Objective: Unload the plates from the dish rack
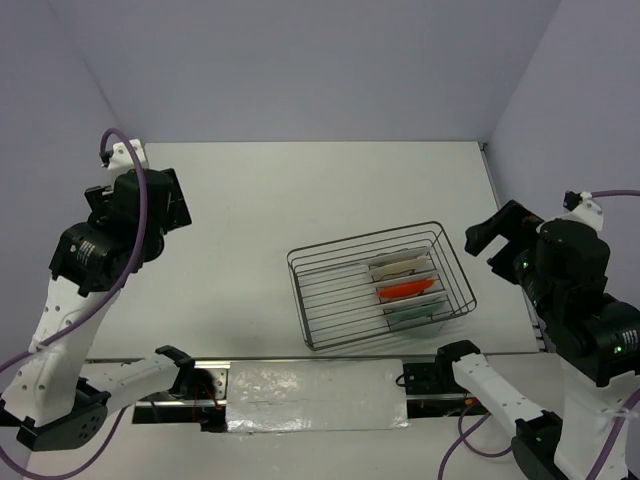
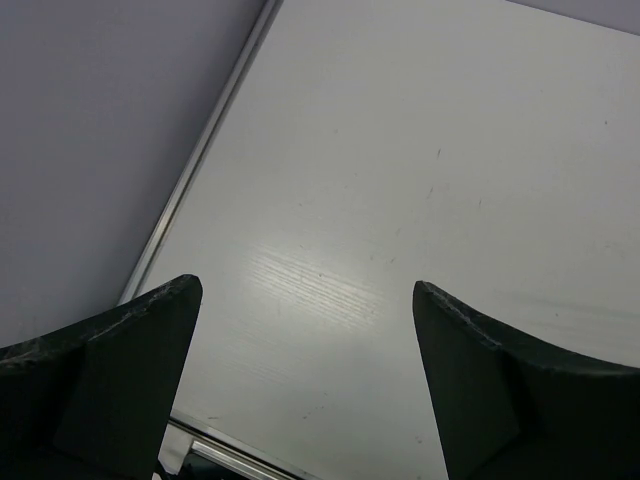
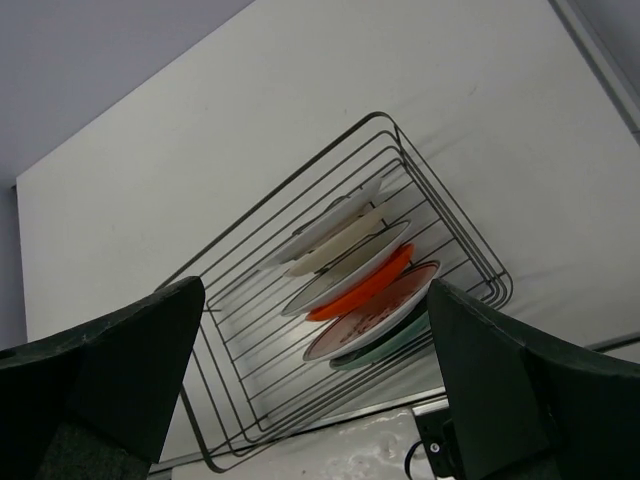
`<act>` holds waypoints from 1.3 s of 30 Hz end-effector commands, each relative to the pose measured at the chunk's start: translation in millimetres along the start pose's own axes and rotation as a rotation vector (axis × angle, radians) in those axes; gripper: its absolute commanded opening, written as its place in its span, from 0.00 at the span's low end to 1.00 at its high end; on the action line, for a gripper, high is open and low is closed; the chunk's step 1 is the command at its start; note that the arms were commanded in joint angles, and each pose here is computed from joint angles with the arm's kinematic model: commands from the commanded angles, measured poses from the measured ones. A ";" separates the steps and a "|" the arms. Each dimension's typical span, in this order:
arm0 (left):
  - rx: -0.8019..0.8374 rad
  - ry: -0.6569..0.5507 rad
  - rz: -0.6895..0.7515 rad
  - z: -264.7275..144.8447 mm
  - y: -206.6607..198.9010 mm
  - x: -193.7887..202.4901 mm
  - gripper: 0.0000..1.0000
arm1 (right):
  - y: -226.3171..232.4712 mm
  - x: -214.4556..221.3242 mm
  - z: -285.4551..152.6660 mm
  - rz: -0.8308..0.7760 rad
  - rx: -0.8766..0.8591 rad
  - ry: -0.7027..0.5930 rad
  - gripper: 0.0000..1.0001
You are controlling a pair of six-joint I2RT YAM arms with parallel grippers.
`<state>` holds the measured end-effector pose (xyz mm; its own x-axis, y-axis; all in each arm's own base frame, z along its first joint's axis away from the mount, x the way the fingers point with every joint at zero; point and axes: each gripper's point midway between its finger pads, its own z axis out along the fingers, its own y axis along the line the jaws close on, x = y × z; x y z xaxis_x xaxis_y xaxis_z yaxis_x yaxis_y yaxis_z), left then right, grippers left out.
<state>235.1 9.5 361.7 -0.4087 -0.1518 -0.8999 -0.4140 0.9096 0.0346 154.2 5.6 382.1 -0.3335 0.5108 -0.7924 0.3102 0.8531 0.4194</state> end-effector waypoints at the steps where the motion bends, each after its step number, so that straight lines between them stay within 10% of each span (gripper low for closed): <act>1: -0.002 -0.043 -0.016 -0.7 -1.3 -13.2 0.99 | -18.0 11.1 8.8 -0.032 0.120 0.058 1.00; 39: 0.076 0.111 0.014 -1.2 -5.0 47.5 1.00 | 36.4 157.5 168.9 0.497 0.526 0.274 0.68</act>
<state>219.2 0.9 320.3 -0.5025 -0.1609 -0.8495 -0.3561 0.9338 0.0338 256.0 94.1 197.3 -0.3040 0.8572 -0.4157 0.8196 0.4577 0.3445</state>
